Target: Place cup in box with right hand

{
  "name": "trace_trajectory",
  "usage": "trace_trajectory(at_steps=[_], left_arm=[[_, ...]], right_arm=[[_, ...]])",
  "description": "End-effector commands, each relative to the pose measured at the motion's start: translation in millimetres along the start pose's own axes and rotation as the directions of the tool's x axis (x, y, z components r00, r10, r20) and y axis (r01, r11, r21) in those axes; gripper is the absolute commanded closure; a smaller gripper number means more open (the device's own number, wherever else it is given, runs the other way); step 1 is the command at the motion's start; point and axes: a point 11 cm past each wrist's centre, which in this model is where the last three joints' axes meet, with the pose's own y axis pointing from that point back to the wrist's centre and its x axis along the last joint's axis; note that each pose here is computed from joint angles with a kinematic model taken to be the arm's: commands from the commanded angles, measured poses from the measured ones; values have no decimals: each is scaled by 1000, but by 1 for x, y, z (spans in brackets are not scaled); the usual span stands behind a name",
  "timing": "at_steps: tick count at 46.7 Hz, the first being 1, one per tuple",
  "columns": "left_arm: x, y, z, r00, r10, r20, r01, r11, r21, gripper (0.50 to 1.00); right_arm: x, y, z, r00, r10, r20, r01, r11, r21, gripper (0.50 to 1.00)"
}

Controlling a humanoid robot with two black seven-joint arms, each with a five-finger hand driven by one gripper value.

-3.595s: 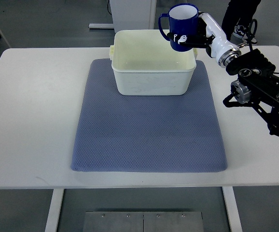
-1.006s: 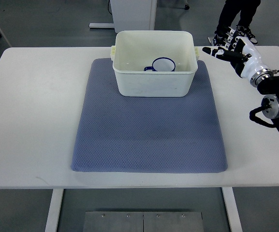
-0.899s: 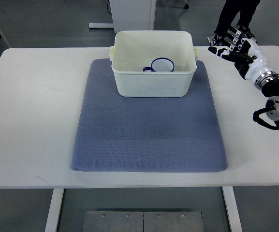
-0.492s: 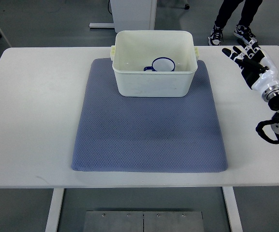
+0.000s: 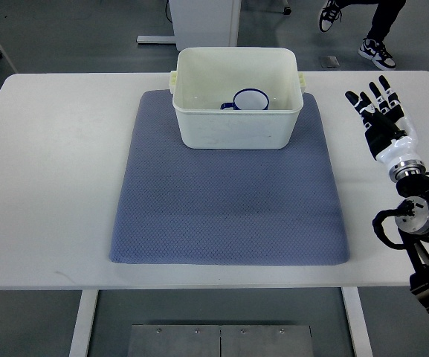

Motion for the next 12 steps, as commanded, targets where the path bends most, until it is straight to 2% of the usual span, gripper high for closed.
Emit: trace_trajectory(at_steps=[1, 12], left_arm=[[0, 0, 0, 1000, 0, 0, 0, 1000, 0, 500], [0, 0, 0, 1000, 0, 0, 0, 1000, 0, 500]], right_arm=[[0, 4, 9, 1000, 12, 28, -12, 1000, -9, 500], [-3, 9, 26, 998, 25, 65, -23, 999, -23, 500]])
